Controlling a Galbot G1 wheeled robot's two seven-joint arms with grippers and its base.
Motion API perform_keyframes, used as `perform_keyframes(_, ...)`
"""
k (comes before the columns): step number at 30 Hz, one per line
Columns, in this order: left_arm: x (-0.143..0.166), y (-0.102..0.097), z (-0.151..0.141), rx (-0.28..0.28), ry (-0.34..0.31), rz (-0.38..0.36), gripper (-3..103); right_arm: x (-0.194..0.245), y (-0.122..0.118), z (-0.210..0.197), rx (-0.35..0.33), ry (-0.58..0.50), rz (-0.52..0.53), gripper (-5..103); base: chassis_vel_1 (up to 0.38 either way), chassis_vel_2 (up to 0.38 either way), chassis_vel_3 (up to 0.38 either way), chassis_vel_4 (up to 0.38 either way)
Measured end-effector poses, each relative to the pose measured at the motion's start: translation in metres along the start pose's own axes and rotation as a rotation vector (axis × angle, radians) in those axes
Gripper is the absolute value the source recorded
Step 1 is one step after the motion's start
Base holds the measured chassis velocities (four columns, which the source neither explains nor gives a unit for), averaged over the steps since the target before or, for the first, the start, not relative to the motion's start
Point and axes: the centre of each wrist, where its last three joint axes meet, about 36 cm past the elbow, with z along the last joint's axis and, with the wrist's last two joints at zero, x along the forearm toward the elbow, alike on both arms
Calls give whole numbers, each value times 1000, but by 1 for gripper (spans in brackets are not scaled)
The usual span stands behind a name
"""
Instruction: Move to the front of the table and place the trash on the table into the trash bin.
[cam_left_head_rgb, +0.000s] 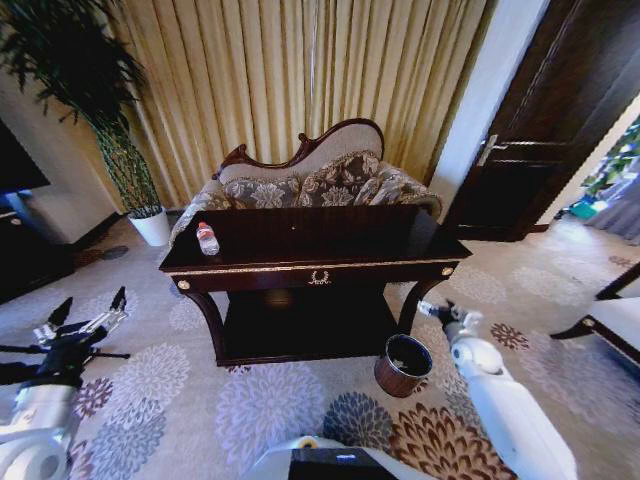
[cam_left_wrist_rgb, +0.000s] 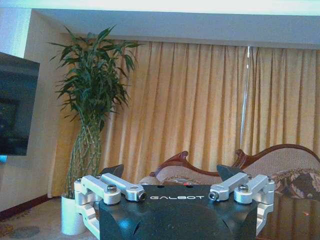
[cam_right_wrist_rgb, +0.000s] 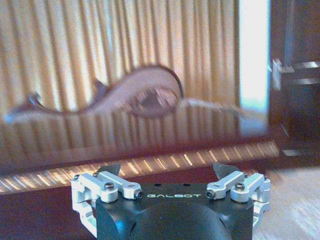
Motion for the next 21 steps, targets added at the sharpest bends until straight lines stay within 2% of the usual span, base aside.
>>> perform_keyframes(1,0,0,0,0,0,0,100,0,0,0,0,0,0,100,0,0,0,0)
perform_keyframes(4,-1,-2,-2,0,-2,0,100,21,31,-42,19,-72,-46,100,0,0,0,0)
perform_keyframes(5,-1,-2,-2,0,-2,0,100,21,31,-42,19,-72,-46,100,0,0,0,0)
perform_keyframes(7,-2,-4,-5,1,-6,0,100,38,50,-62,36,-106,-81,100,0,0,0,0)
perform_keyframes(10,-4,-5,-6,0,-9,-3,100,51,64,-74,47,-126,-110,100,0,0,0,0)
perform_keyframes(13,-6,-5,-8,0,-12,0,100,61,74,-80,59,-134,-139,100,0,0,0,0)
perform_keyframes(21,-8,-6,-11,0,-14,4,100,63,80,-82,75,-125,-165,100,0,0,0,0)
